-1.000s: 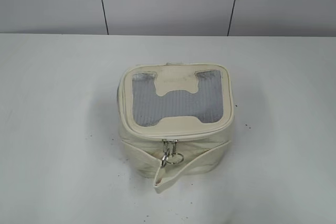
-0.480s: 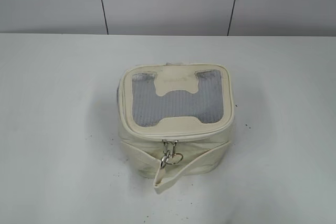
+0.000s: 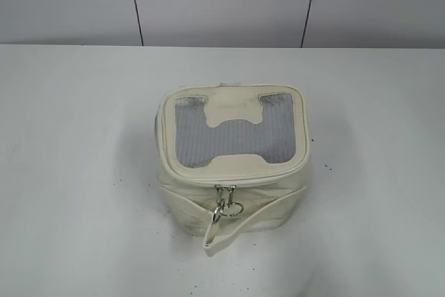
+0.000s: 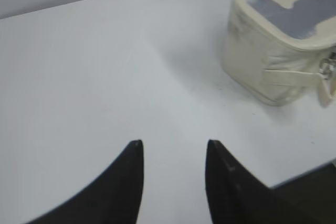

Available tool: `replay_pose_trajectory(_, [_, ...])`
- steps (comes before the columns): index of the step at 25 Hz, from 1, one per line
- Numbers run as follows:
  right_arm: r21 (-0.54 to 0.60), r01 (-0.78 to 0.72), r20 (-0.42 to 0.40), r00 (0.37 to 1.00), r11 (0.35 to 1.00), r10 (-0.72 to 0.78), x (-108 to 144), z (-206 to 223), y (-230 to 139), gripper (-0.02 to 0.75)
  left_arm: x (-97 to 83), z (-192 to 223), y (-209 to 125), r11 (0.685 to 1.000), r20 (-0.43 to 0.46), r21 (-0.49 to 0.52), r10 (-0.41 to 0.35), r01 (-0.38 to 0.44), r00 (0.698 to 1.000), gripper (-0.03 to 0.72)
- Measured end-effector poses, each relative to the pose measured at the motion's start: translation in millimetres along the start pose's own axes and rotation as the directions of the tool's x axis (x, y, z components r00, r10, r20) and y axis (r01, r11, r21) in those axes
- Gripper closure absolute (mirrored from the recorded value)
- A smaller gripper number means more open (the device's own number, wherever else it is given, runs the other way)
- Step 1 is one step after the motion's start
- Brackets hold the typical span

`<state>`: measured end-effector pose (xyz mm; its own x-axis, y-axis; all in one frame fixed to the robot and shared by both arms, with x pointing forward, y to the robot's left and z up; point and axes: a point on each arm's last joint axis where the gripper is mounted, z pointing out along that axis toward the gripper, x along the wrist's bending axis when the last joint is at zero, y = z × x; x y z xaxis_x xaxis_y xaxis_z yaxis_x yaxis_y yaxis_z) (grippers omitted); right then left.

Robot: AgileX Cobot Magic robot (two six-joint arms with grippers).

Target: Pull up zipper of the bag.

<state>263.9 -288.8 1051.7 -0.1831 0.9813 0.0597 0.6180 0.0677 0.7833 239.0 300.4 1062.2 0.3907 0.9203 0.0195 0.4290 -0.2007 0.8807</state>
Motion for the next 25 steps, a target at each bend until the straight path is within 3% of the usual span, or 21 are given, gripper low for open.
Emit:
replay_pose_trajectory(4, [-0.076, -0.049, 0.071, 0.996, 0.996, 0.054, -1, -9, -5, 0.175, -1.3, -5, -3, 0.995, -0.179, -0.039, -0.095, 0.089, 0.979, 0.384])
replay_pose_trajectory(7, [-0.146, -0.05, 0.084, 0.994, 0.988, 0.063, 0, -17, -11, 0.175, -3.0, -8, -5, 0.991, -0.249, -0.066, -0.13, 0.117, 0.96, 0.384])
replay_pose_trajectory(11, [-0.217, -0.038, 0.085, 0.995, 0.975, 0.058, 2, -26, -18, 0.175, -3.2, -8, -5, 0.99, -0.262, -0.067, -0.138, 0.125, 0.955, 0.384])
replay_pose_trajectory(25, [-0.221, -0.039, 0.082, 0.995, 0.975, 0.059, 2, -26, -18, 0.175, -3.2, -8, -5, 0.99, -0.263, -0.067, -0.139, 0.125, 0.955, 0.384])
